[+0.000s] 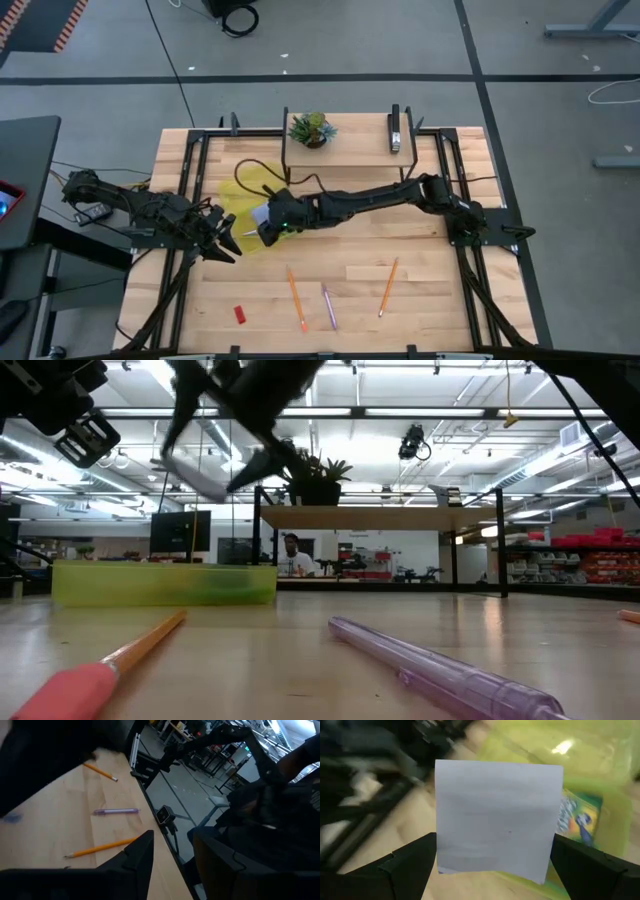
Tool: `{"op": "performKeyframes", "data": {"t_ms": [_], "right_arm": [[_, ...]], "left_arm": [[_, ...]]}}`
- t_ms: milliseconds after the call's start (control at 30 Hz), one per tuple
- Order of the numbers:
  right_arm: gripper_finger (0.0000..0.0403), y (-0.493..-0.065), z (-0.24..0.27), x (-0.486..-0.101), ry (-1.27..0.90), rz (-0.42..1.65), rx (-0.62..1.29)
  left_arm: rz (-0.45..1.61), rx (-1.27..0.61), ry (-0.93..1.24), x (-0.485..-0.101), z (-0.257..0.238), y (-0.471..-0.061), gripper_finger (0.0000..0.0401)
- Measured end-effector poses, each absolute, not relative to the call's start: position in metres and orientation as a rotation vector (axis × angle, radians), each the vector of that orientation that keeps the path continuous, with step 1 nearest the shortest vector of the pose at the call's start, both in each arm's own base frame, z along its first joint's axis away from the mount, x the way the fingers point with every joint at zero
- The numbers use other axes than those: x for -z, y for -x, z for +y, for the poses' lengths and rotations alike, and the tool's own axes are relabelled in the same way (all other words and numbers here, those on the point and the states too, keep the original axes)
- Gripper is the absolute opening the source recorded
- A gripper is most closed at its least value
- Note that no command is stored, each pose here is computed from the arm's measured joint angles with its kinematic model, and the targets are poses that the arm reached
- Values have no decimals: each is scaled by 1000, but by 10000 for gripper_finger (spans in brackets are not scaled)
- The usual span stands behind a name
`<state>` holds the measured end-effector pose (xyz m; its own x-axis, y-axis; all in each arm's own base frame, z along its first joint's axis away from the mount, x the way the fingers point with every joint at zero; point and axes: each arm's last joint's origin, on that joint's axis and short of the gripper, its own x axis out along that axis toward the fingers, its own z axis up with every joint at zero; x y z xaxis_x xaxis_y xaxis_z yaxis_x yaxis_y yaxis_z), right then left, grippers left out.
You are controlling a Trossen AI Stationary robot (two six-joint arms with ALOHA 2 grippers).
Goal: Pack school essentials
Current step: Put the purple sticky notes into the yellow supply box
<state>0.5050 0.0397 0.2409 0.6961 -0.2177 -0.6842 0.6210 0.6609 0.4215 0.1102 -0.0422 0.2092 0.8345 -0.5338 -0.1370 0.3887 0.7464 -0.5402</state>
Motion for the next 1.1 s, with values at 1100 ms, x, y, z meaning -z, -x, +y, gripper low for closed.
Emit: {"op": "performKeyframes", "data": {"t_ms": [1100], "right_arm": [[381, -495, 11, -180, -682, 706, 564]], "left_arm": [[301, 507, 546, -209, -42, -110, 141]]}}
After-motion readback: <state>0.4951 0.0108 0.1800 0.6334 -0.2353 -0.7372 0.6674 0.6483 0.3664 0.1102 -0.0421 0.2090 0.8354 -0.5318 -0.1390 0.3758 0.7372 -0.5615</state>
